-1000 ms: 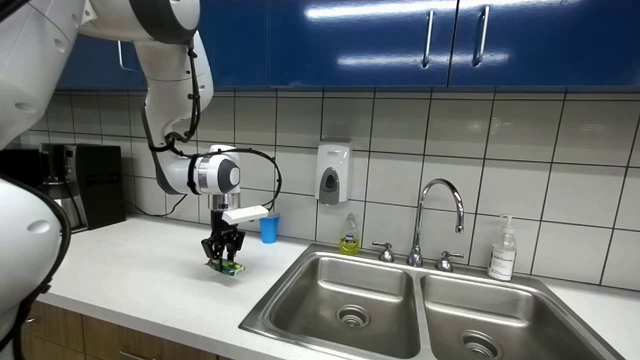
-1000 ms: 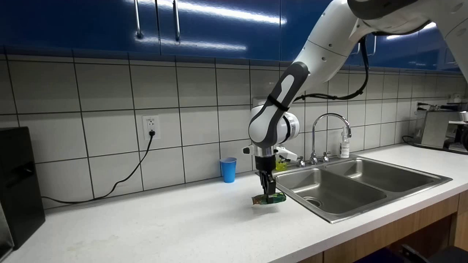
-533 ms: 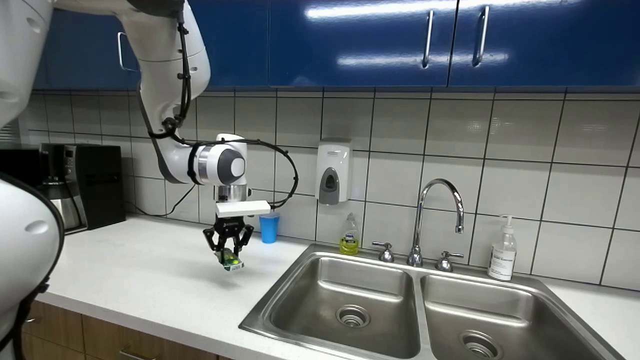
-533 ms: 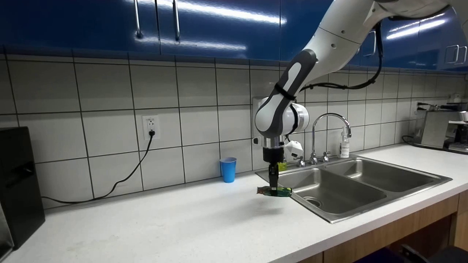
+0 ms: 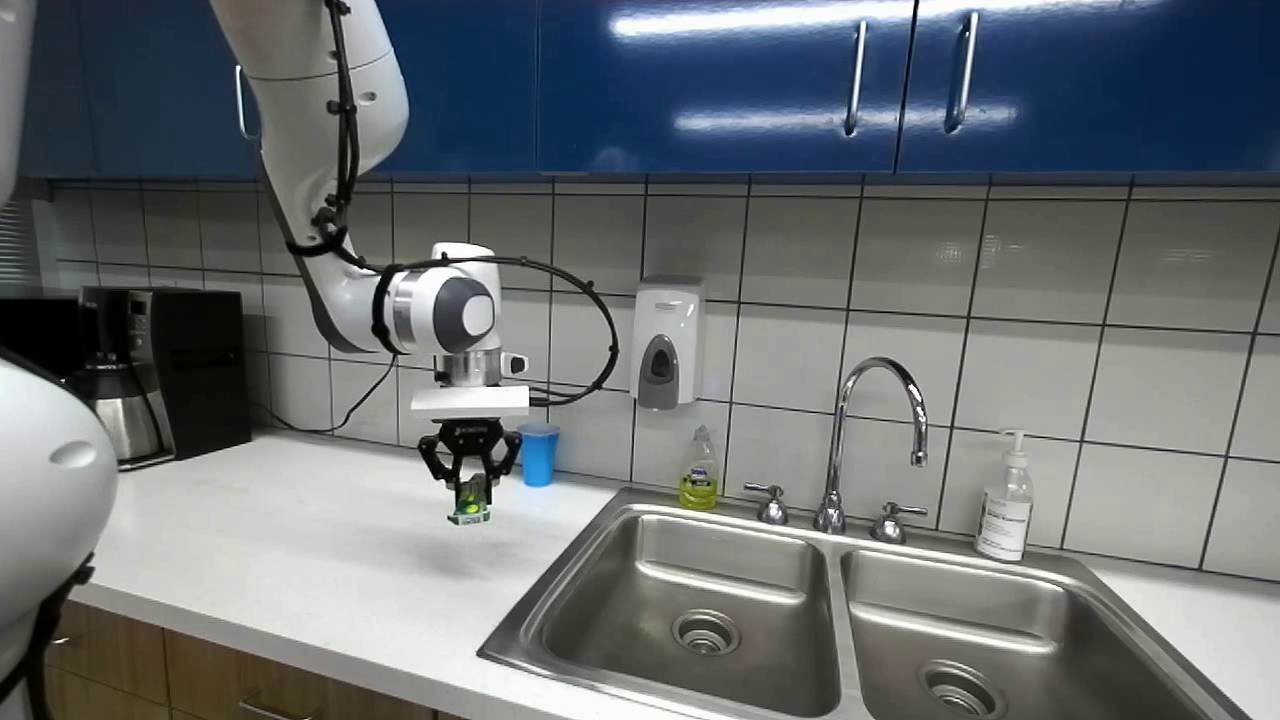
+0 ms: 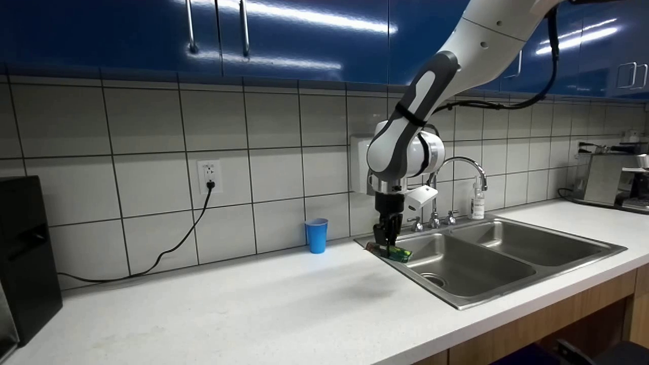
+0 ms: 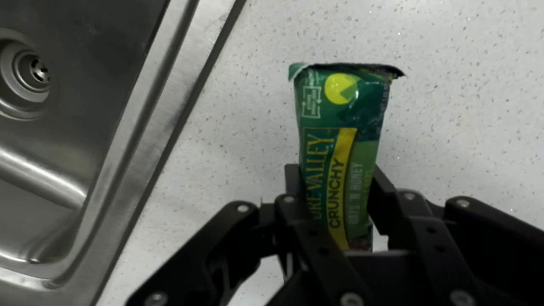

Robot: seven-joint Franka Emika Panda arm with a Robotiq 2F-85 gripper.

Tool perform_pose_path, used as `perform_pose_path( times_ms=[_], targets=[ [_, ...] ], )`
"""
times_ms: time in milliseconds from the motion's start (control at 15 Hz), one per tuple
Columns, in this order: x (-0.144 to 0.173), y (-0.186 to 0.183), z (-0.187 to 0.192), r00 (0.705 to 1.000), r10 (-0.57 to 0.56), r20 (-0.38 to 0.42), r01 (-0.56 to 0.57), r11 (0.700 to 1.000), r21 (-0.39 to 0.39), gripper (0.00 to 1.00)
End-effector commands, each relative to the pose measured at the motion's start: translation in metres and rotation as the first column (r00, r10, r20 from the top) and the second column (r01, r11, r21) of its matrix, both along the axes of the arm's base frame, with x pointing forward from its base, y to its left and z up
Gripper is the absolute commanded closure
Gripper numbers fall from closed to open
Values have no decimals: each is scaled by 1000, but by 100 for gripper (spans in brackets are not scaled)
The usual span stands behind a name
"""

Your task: Put the candy bar into the sink

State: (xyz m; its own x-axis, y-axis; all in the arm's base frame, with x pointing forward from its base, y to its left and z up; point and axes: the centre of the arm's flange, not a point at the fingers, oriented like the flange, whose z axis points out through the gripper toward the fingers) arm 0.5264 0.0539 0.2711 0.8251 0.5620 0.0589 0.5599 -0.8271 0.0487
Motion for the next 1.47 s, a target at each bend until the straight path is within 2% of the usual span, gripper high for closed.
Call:
perform_pose_path(
  times_ms=[0,200,533,800,1400],
  targets=[
    [-18,-7,13,980,-186,69,187,982,-3,85],
    [-21,-15,17,936,-336,102,337,941,8,85],
    [-25,-45,22,837,-529,139,535,845,0,85],
    [-31,-82,23,771,-624,130,629,778,3,85],
    [-47,-178,17,658,-746,102,750,661,-14,85]
  ],
)
